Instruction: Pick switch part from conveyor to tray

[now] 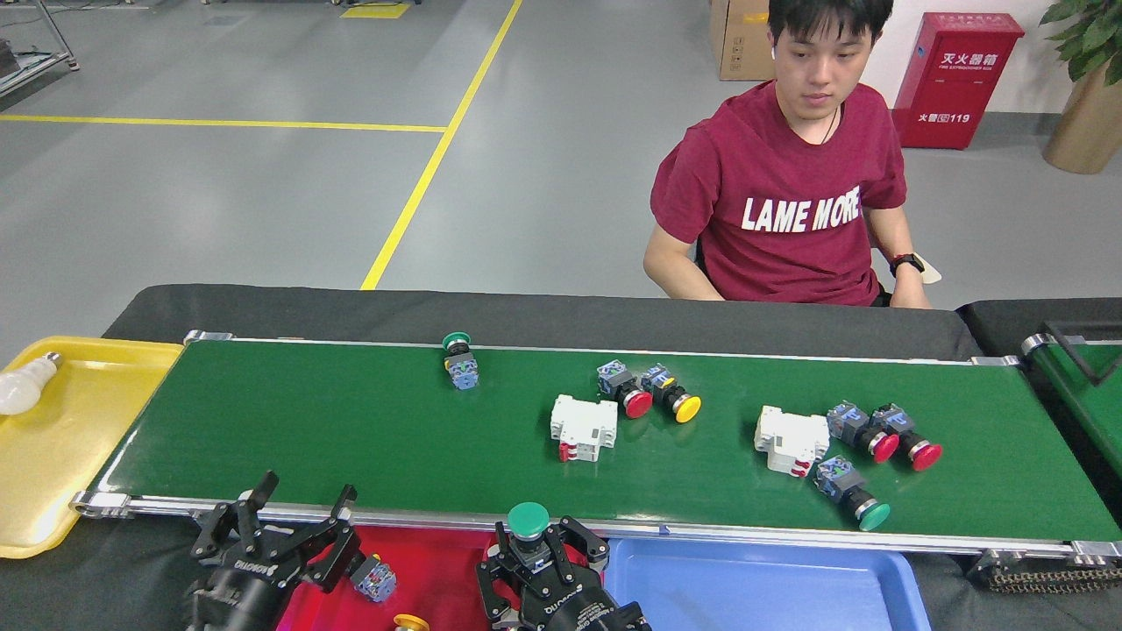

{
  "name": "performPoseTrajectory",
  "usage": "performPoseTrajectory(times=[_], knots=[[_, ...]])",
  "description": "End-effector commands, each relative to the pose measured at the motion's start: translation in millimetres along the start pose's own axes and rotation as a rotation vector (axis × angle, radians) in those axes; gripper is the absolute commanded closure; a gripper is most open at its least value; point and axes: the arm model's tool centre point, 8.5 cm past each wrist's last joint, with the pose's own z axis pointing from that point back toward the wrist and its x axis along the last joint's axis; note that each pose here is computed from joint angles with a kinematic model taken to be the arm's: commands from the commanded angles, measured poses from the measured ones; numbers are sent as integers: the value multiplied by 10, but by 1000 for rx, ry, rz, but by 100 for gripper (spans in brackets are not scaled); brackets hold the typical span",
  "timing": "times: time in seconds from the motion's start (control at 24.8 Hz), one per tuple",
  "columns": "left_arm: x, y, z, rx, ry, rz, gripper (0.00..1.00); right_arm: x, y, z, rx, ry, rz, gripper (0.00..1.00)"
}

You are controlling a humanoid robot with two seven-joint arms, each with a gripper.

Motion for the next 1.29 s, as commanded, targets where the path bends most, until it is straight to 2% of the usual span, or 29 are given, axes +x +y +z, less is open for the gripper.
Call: performPoseTrajectory(times=[0.0,0.12,0.2,0.32,0.44,0.64,0.77,0.85,0.93,0.97,1.09,1.25], knots=[[21,78,-296,-3,28,-14,0,172,-122,-38,-33,-11,-28,4],[-47,106,-640,-36,51,-3,0,160,-144,-35,-38,-5,-29,5],[-96,128,-783,-52,63,6,0,91,-221,-14,-61,13,-21,5],[-144,179,-916,-62,78,12,0,-129,-355,111,-106,50,14,5],[-164,211,-998,-69,92,15,0,-530,-528,236,-155,126,51,5],[-231,201,-1204,-122,159,10,0,-1372,-756,379,-226,323,75,5],[-342,214,-1310,-155,240,-2,0,-1735,-864,529,-296,319,114,4],[-501,164,-1312,-196,293,-14,0,-1920,-877,663,-309,215,84,4],[-608,118,-1311,-224,341,-20,0,-2079,-846,830,-316,170,27,4],[-636,94,-1310,-229,362,-25,4,-2148,-844,906,-325,175,21,4],[-750,74,-1311,-247,410,-51,27,-2313,-685,1159,-341,244,6,4],[-804,109,-1322,-247,421,-36,42,-2482,-399,1491,-295,353,-18,4]])
